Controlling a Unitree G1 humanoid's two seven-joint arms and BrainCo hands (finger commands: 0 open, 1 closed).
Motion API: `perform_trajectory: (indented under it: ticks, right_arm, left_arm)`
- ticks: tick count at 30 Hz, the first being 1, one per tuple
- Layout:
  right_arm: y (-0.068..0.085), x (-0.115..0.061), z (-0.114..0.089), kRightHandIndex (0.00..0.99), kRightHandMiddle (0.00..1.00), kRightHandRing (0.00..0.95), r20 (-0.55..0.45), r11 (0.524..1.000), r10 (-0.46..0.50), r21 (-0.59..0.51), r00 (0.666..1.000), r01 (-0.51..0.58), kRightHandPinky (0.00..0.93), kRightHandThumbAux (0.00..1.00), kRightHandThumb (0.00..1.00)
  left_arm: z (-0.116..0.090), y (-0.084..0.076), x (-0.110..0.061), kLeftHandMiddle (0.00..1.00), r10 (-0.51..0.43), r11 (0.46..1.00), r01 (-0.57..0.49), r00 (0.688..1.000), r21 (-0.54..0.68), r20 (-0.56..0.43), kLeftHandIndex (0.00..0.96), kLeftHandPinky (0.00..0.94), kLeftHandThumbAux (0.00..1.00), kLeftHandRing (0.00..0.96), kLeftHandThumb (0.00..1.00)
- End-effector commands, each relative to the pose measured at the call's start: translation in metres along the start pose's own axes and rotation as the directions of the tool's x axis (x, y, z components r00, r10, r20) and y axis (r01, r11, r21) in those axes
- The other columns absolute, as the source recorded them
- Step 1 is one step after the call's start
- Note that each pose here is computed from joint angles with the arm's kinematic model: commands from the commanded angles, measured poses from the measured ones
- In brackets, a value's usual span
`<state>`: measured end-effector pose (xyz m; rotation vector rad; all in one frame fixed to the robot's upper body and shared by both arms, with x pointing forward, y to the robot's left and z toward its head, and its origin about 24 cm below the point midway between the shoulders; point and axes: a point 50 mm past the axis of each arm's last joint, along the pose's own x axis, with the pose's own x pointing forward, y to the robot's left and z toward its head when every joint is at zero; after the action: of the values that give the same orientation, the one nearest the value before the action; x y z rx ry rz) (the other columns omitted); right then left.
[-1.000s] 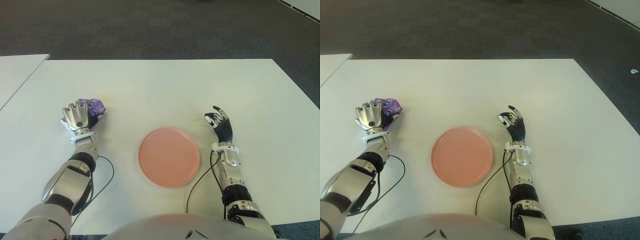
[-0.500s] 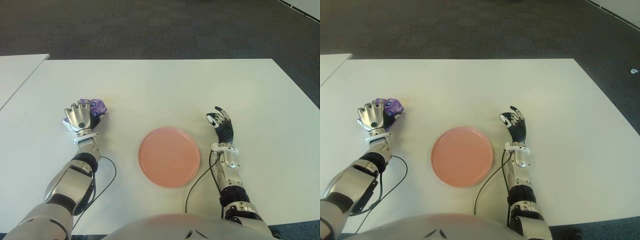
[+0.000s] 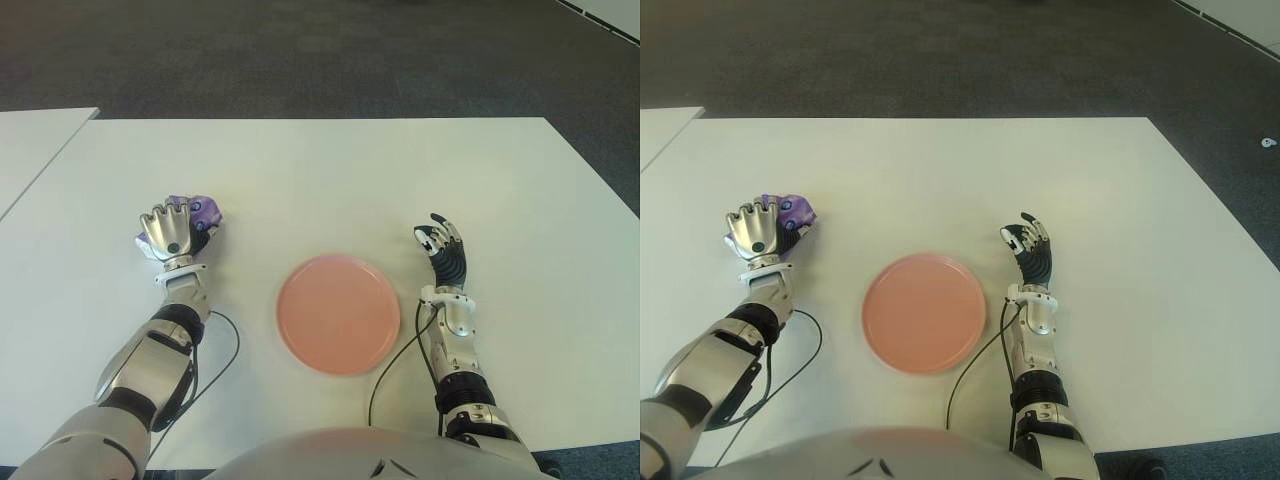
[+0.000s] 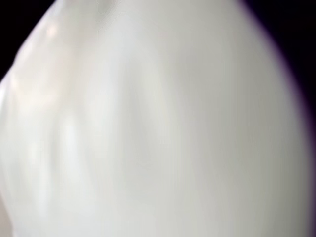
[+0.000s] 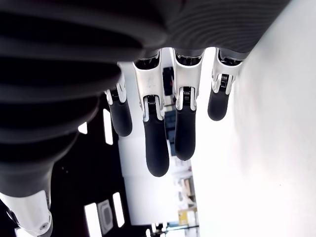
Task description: Put the tissue paper into the plate.
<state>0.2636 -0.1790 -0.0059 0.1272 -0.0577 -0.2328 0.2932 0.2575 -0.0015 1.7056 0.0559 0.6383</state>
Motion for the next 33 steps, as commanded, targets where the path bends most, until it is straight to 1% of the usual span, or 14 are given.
perform_trajectory:
  ticks: [1,5,12,17,19,25,30,32,33]
  right_arm:
    - [-0.003,-0.009,-0.011,0.224,0.471,0.334,-0.062,0.999,-0.031,0.011,0.998,0.032,0.205,0.646,0.953]
    - [-0.004,-0.006,-0.012,0.226,0.471,0.334,-0.071,0.999,-0.036,0.007,0.997,0.037,0.209,0.646,0.954]
    - [-0.004,-0.007,-0.013,0.226,0.470,0.333,-0.075,0.999,-0.035,-0.004,0.997,0.035,0.195,0.646,0.954]
    - [-0.004,-0.007,-0.014,0.223,0.470,0.331,-0.079,0.999,-0.033,-0.010,0.996,0.032,0.186,0.646,0.954]
    - [-0.004,-0.008,-0.014,0.223,0.470,0.332,-0.077,0.999,-0.031,-0.011,0.997,0.030,0.187,0.646,0.954]
    - [-0.004,-0.008,-0.014,0.221,0.471,0.335,-0.083,1.000,-0.027,-0.017,0.996,0.026,0.193,0.645,0.953]
    - [-0.005,-0.009,-0.015,0.220,0.471,0.335,-0.093,0.999,-0.027,-0.026,0.995,0.024,0.195,0.645,0.953]
    - [-0.005,-0.009,-0.016,0.219,0.471,0.334,-0.096,0.999,-0.029,-0.031,0.995,0.026,0.197,0.645,0.952]
    - [-0.004,-0.009,-0.016,0.219,0.471,0.334,-0.097,0.999,-0.030,-0.033,0.995,0.027,0.197,0.645,0.952]
  left_arm:
    - [0.009,-0.007,-0.013,0.495,-0.071,0.996,0.072,0.997,-0.061,0.015,0.444,0.863,0.656,0.820,0.853]
    - [0.015,-0.003,-0.008,0.482,-0.048,0.995,0.050,0.999,-0.090,0.017,0.455,0.858,0.657,0.816,0.855]
    - [0.027,0.013,0.003,0.467,0.057,0.990,-0.052,0.998,-0.129,0.035,0.457,0.861,0.659,0.819,0.855]
    - [0.033,0.025,0.008,0.472,0.113,0.987,-0.106,0.992,-0.123,0.053,0.458,0.860,0.658,0.813,0.855]
    - [0.033,0.028,0.008,0.469,0.129,0.986,-0.121,0.989,-0.112,0.069,0.482,0.849,0.654,0.801,0.858]
    - [0.034,0.032,0.008,0.507,0.136,0.988,-0.127,0.986,-0.093,0.099,0.425,0.803,0.659,0.764,0.852]
    - [0.036,0.035,0.010,0.573,0.135,0.988,-0.125,0.984,-0.088,0.113,0.428,0.814,0.654,0.771,0.857]
    - [0.037,0.039,0.013,0.526,0.137,0.988,-0.128,0.983,-0.086,0.120,0.441,0.834,0.653,0.787,0.856]
    - [0.038,0.041,0.014,0.519,0.140,0.988,-0.130,0.983,-0.085,0.122,0.443,0.837,0.653,0.790,0.856]
